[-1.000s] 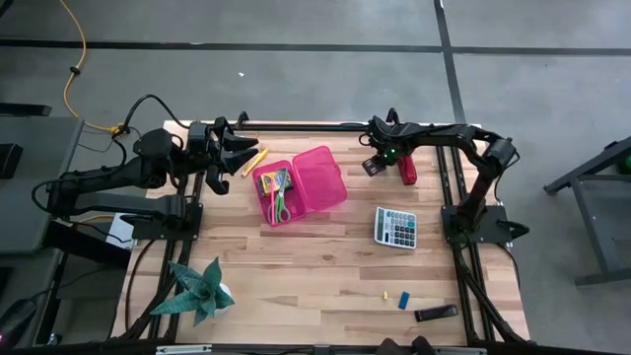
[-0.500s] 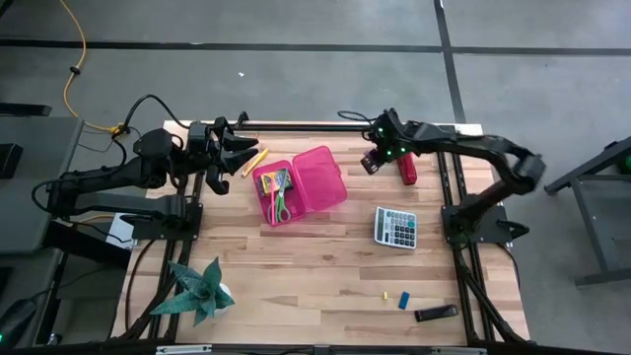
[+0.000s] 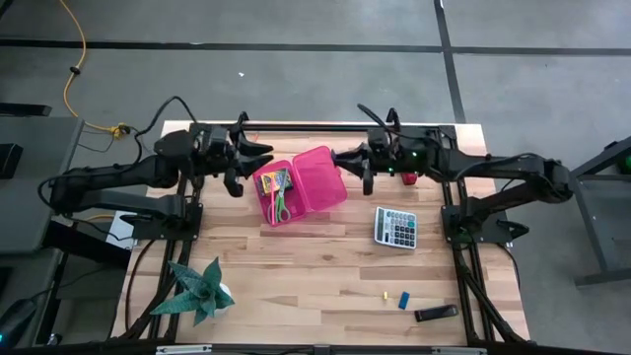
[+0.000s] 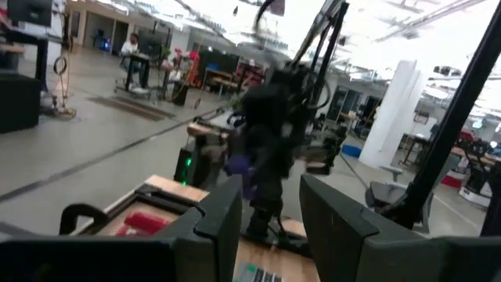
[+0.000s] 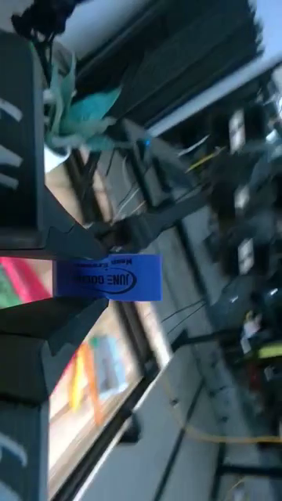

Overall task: Pack school essentials
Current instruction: Put the top blue eraser into the pink pencil box

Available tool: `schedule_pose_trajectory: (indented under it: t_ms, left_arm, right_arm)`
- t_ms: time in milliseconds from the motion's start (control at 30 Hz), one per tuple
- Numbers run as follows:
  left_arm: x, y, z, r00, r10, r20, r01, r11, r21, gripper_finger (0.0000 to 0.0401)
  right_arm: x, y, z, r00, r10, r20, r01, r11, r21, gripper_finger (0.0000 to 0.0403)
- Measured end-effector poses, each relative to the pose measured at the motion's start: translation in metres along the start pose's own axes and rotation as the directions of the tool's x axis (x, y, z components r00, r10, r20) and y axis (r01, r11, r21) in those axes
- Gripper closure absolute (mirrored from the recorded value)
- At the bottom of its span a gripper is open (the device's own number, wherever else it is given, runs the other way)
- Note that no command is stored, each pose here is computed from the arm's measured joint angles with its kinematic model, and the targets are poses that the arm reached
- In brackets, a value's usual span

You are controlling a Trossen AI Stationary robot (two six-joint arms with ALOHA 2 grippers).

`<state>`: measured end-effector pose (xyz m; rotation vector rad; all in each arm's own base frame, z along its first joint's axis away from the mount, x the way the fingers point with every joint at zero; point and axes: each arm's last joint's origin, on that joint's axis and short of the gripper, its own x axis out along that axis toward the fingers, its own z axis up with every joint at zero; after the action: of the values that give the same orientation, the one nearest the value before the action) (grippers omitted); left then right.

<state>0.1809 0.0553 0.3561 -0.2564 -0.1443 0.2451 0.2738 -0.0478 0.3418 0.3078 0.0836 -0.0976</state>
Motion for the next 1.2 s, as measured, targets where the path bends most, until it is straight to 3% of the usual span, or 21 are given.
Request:
schedule_pose_trajectory:
  t_ms: [300,467,667,800,967,1200]
  left_arm:
    - [0.018,0.001,-0.014,0.996,-0.043,-0.072,0.043,0.999,-0.006,0.0284]
    - [0.043,-0.007,-0.03,0.98,-0.089,-0.178,0.11,0.988,0.111,0.0281]
    - [0.08,-0.021,-0.058,0.935,-0.091,-0.342,0.205,0.927,0.315,0.0261]
    - [0.099,-0.028,-0.076,0.902,-0.097,-0.421,0.279,0.875,0.396,0.0246]
    - [0.111,-0.035,-0.083,0.896,-0.083,-0.436,0.295,0.846,0.445,0.0235]
    - [0.113,-0.038,-0.079,0.903,-0.084,-0.421,0.303,0.82,0.486,0.0228]
  right_arm:
    - [0.001,0.009,-0.001,1.0,0.03,0.01,-0.03,0.999,0.017,0.0355]
    - [0.008,0.01,-0.009,0.991,0.124,-0.056,-0.118,0.988,0.097,0.0355]
    - [0.021,0.011,-0.028,0.936,0.292,-0.198,-0.246,0.942,0.227,0.0355]
    - [0.026,0.013,-0.038,0.911,0.319,-0.261,-0.249,0.931,0.268,0.0355]
    - [0.025,0.014,-0.047,0.875,0.348,-0.337,-0.249,0.919,0.304,0.0355]
    - [0.024,0.016,-0.05,0.864,0.348,-0.364,-0.239,0.919,0.312,0.0355]
